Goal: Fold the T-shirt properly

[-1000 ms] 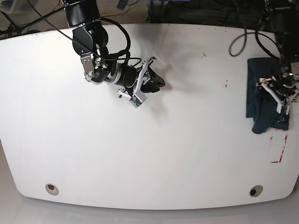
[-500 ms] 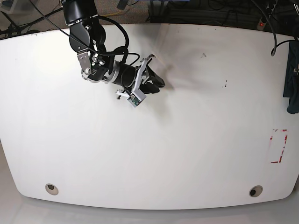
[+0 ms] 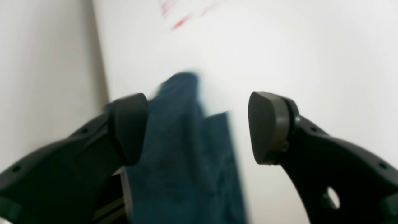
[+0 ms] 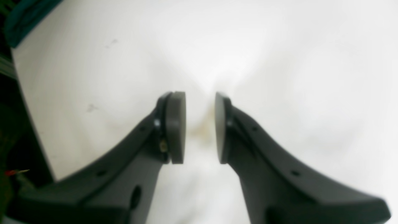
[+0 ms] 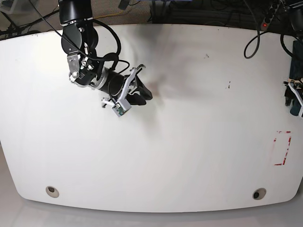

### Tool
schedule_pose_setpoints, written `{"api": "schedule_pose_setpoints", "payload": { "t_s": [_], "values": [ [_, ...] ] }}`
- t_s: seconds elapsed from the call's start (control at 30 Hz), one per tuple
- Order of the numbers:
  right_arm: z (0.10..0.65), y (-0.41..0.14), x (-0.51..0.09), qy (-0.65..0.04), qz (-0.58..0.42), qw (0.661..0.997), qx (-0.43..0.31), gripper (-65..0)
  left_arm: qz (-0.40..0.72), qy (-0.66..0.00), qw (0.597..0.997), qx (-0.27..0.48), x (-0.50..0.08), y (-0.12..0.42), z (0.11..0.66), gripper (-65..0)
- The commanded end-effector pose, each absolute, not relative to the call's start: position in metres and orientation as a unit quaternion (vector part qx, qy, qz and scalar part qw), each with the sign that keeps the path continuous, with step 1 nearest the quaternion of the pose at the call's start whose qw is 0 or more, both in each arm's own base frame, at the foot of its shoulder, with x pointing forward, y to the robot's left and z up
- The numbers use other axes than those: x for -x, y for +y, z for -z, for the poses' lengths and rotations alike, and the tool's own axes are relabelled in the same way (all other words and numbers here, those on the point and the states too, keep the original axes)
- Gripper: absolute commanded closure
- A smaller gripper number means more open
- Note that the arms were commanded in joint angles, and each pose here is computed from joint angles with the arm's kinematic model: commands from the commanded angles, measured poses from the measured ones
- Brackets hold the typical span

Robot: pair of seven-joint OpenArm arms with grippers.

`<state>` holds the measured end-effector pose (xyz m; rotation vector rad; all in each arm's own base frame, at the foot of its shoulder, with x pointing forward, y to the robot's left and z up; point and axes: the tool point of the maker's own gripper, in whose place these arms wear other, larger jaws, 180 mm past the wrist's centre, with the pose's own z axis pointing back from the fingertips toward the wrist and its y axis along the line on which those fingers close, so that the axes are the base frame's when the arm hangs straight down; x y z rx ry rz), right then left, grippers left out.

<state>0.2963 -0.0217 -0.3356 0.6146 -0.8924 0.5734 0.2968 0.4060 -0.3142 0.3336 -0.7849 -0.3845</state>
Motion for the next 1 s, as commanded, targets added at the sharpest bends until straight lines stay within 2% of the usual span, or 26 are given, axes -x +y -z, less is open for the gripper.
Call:
{"api": "schedule_pose_setpoints", "payload": {
  "t_s": [0.0,0.23,0.43,0.7,0.97],
  "values": [
    [0.320,-0.041,-0.317,-0.464,-0.265,0.809,-0.247,-15.9,0.166,-0.450,0.860,-0.171,-0.318,0.390,0.284,-46.5],
    [0.328,-0.080,-0.331,-0.538,-0.237,0.796,-0.146,-16.0,0.152,-0.560,0.809,-0.091,-0.342,0.313,0.291,-46.4],
    [0.337,-0.125,-0.327,-0.592,-0.170,0.784,-0.076,-16.0,0.107,-0.608,0.786,-0.049,-0.343,0.264,0.308,-46.4],
    [0.359,-0.172,-0.286,-0.602,-0.091,0.792,-0.051,-16.0,0.075,-0.607,0.791,0.003,-0.311,0.213,0.339,-46.4],
    [0.382,-0.215,-0.217,-0.553,-0.062,0.828,-0.061,-16.0,0.076,-0.551,0.831,0.025,-0.220,0.185,0.361,-46.4]
  ]
}}
